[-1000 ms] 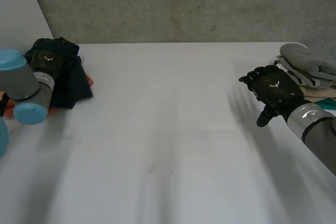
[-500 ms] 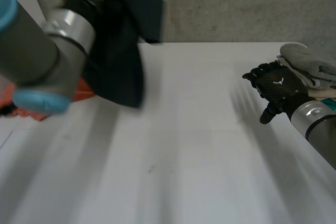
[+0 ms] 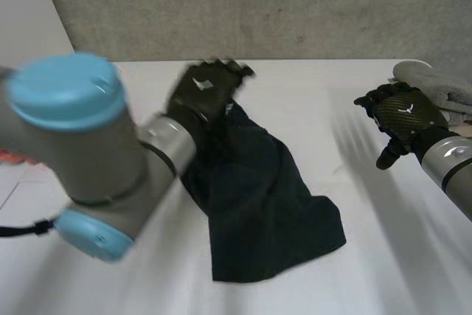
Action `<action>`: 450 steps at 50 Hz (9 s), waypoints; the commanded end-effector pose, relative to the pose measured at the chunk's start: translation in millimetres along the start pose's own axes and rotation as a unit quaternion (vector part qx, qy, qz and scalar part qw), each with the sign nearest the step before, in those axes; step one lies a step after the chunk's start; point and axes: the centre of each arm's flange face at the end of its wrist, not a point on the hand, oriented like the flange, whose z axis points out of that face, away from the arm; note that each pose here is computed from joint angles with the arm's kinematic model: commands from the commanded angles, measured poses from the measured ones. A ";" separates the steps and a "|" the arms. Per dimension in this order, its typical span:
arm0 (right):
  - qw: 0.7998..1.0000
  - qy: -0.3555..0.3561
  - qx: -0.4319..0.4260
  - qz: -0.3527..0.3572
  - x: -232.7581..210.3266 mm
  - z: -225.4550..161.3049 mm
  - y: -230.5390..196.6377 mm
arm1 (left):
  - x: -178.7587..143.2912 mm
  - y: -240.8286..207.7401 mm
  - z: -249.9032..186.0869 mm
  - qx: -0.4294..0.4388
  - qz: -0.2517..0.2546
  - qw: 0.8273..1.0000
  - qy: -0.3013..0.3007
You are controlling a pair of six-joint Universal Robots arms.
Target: Fold the laundry.
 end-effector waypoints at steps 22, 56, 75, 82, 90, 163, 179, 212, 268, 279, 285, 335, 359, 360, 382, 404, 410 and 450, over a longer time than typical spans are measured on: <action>1.000 -0.019 -0.024 0.005 -9.6 -6.6 4.9 | -74.6 147.0 102.8 -0.053 0.275 0.960 0.021; 1.000 0.009 -0.002 -0.001 8.3 -5.6 -11.2 | 61.1 42.4 38.2 0.145 0.036 0.954 0.261; 0.999 0.038 -0.006 0.003 32.0 -11.6 -21.6 | 66.3 37.4 -7.2 0.010 0.006 0.981 0.194; 0.997 -0.004 -0.073 0.030 28.2 -36.7 -37.1 | 25.0 9.2 -15.8 0.028 0.009 0.998 0.063; 0.979 -0.079 -0.169 0.087 -0.4 -57.9 -18.6 | 27.7 26.4 -26.2 -0.023 0.016 0.997 0.067; 0.991 -0.063 0.114 0.037 -76.4 87.0 -104.7 | -117.3 54.6 117.7 0.054 0.085 0.981 -0.163; 0.998 -0.063 0.020 -0.002 -43.3 -2.8 -138.1 | -21.9 -19.4 -18.8 0.025 0.082 0.994 -0.060; 0.987 -0.119 -0.042 -0.104 -80.9 -66.9 31.2 | 50.8 83.0 -106.0 -0.042 0.151 0.987 0.028; 0.930 0.157 0.332 0.016 41.7 65.7 -241.1 | -159.5 -144.3 82.3 0.404 0.097 0.897 -0.150; 0.991 0.054 0.118 0.018 -14.5 85.8 -130.5 | -130.4 -16.8 85.5 0.232 0.069 0.967 -0.085; 0.999 -0.045 -0.006 0.010 -56.7 72.4 -61.6 | -103.5 68.8 50.0 0.095 0.049 0.993 -0.048; 0.982 -0.141 -0.126 -0.005 -101.9 -24.3 9.4 | -49.0 1.7 -103.8 -0.047 0.162 0.982 -0.086; 0.982 -0.137 -0.129 -0.002 -99.8 -24.2 10.1 | -29.4 70.5 -111.1 -0.165 0.019 0.985 -0.053; 0.982 -0.137 -0.129 -0.002 -99.8 -24.2 10.1 | -27.9 80.0 -111.9 -0.181 0.019 0.982 -0.049; 0.985 -0.129 -0.116 -0.004 -96.8 -26.7 4.5 | -36.2 131.9 -62.2 -0.134 0.062 0.987 -0.068; 0.942 -0.204 -0.173 -0.205 -52.0 -137.6 -68.5 | -11.4 29.2 -182.3 -0.231 0.122 0.962 0.081; 0.935 -0.228 -0.197 -0.187 -57.2 -117.6 -48.3 | -17.1 48.6 -141.1 -0.196 0.144 0.967 0.076; 0.986 0.132 -0.031 -0.100 -15.0 115.0 -27.9 | 8.0 81.0 160.1 0.156 0.208 0.965 -0.014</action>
